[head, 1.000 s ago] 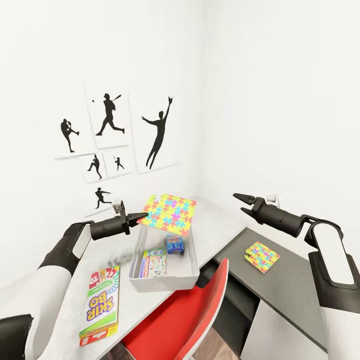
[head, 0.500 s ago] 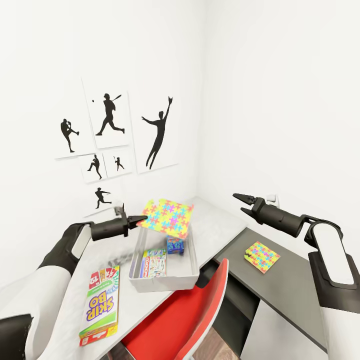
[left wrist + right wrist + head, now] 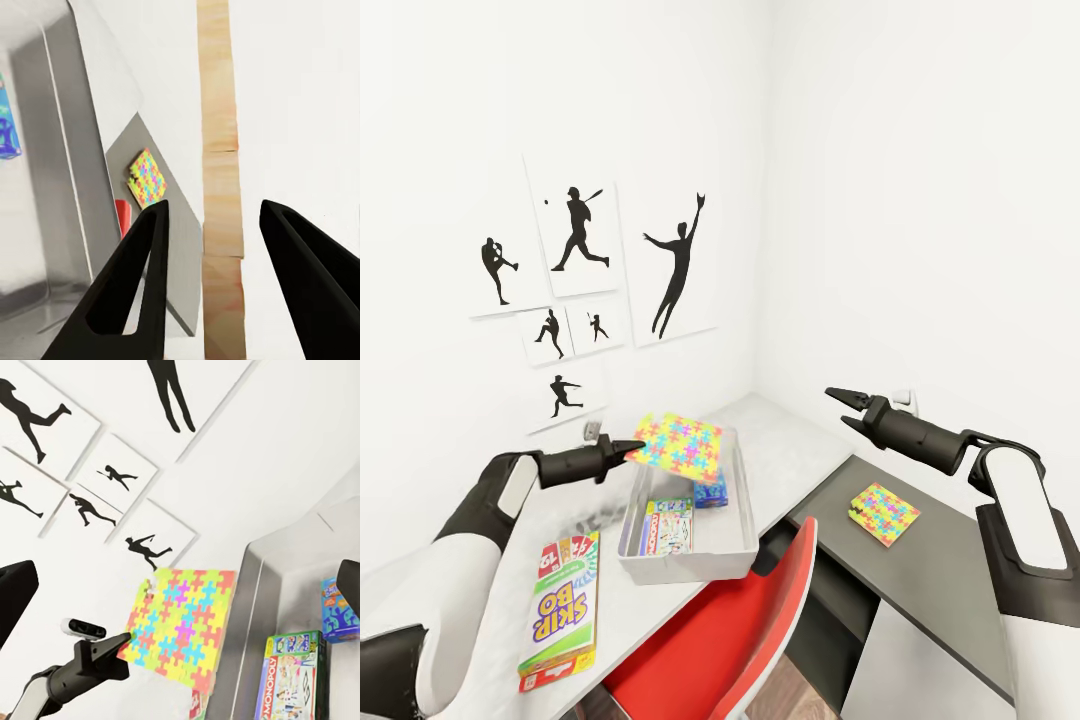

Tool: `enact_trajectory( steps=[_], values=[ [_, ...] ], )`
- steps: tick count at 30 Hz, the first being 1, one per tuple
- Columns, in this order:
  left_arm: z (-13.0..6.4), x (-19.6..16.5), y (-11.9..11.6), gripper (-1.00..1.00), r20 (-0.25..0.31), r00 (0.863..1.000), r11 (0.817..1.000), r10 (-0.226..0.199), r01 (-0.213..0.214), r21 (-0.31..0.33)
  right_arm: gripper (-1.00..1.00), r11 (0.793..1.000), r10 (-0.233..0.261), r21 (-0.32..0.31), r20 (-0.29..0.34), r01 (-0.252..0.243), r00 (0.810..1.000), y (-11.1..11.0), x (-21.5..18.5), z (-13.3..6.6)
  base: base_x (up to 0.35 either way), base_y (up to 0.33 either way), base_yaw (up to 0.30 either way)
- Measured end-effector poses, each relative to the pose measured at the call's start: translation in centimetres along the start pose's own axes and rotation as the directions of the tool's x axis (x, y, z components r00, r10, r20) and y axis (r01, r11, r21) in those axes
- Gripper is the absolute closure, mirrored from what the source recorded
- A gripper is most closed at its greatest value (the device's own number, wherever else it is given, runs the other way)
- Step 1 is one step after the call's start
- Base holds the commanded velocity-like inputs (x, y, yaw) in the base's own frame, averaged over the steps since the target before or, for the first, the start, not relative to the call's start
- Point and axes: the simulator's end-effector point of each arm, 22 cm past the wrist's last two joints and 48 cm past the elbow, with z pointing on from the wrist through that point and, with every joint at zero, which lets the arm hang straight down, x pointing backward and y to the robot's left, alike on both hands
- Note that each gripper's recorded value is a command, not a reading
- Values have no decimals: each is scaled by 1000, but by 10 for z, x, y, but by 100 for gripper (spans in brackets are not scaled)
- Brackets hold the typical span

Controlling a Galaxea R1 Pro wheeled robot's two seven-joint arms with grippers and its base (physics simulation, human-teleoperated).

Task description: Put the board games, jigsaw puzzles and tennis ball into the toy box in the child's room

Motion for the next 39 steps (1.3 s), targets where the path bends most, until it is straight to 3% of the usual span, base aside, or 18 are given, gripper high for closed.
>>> enact_trajectory(
  steps=[4,7,16,39],
  values=[
    [9,8,8,100,10,1000,1000,-24,24,-6,-100,1000,2,1,-28,-2,1000,0,13,7,0,0,0],
    [18,23,6,100,-29,998,999,-51,51,8,-100,1000,1,-10,-37,-1,999,6,16,12,0,0,0],
    [19,25,1,100,-39,998,998,-52,53,25,-100,1000,22,-18,-49,-23,999,7,24,19,0,0,0],
    [26,57,36,100,-89,981,985,-172,171,-15,-100,1000,23,-18,-50,-24,998,7,25,20,0,0,0]
  ],
)
